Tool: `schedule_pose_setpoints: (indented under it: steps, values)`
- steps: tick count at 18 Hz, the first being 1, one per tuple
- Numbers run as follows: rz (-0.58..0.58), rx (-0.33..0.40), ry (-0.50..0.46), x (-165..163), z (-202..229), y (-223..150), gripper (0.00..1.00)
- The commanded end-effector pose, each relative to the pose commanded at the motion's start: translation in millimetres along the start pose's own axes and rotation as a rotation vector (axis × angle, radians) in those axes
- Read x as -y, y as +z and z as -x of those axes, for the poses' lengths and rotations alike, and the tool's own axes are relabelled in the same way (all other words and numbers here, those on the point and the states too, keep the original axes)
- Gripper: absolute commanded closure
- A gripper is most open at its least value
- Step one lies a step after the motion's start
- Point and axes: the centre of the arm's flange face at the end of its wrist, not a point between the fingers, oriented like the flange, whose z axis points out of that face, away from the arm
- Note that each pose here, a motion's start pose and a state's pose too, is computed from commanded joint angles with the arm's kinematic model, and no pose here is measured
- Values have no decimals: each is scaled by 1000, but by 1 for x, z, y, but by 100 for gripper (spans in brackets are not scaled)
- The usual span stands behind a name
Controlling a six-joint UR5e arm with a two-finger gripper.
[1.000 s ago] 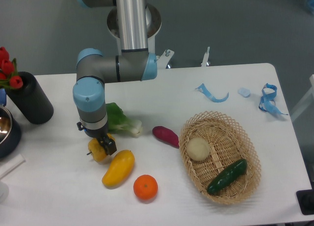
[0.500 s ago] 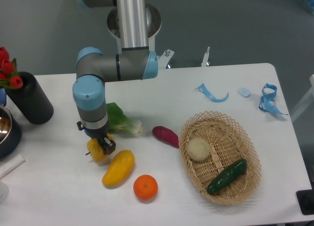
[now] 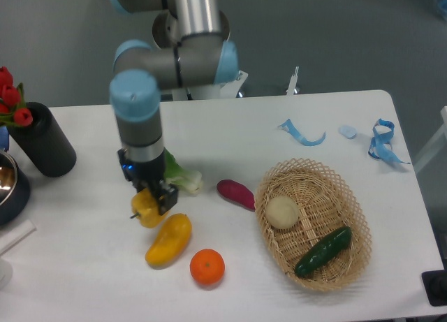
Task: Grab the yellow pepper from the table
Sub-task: 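Lift the held pepper and carry it toward the wicker basket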
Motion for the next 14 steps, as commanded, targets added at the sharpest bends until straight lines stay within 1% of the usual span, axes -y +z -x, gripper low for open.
schedule_pose_setpoints:
  steps: [3,7,8,11,14]
  values:
    - [-37,76,-183,-7,59,-27,66]
    - [-91,147,-348,-18,120,-59,66]
    - [-98,158,-374,-21,130,-65,66]
    - [-131,167,-398,-24,149,-77,66]
    - [-121,166,-413,-33,160,-70,66]
